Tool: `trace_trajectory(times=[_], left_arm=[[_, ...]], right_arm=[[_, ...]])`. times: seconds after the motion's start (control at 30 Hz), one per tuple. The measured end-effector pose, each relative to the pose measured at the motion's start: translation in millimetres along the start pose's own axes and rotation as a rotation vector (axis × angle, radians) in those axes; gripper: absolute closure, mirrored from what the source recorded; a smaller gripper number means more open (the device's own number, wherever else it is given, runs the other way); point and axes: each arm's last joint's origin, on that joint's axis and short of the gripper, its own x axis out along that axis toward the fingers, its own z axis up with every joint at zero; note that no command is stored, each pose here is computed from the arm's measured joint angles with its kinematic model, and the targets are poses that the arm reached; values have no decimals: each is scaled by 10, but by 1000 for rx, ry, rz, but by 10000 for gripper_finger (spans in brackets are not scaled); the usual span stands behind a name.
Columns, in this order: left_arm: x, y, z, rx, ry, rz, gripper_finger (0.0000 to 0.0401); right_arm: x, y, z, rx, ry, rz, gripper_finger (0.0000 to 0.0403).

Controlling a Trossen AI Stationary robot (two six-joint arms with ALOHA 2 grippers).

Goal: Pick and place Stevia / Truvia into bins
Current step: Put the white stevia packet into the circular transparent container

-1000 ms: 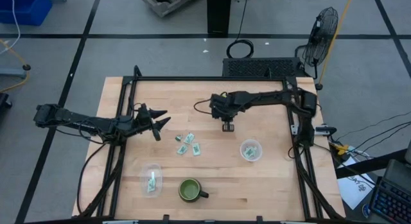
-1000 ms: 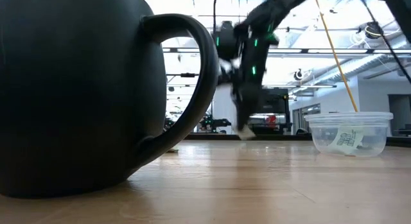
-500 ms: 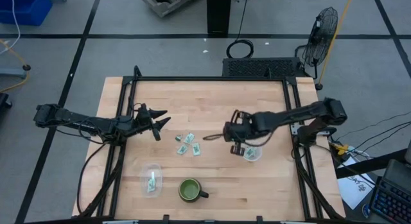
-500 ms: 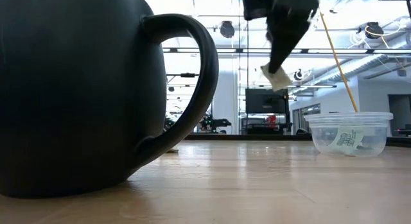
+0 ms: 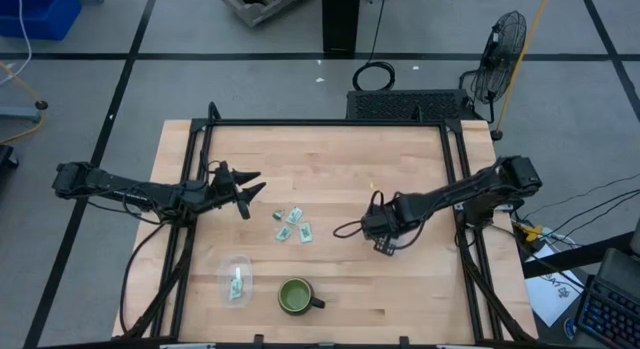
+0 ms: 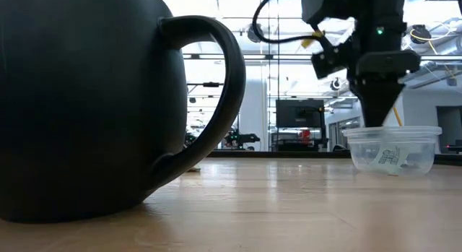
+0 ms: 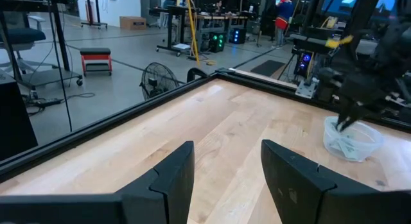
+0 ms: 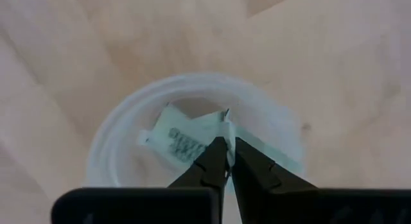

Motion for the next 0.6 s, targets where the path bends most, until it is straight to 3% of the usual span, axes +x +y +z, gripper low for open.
trace_trajectory(times=[0.33,0.6], left_arm=[[0,0,0,0,0,0,217],[0,0,0,0,0,0,217]], right_arm=[[69,79,-16,10,17,132,364],[68,83,-12,-9,7,130,280]])
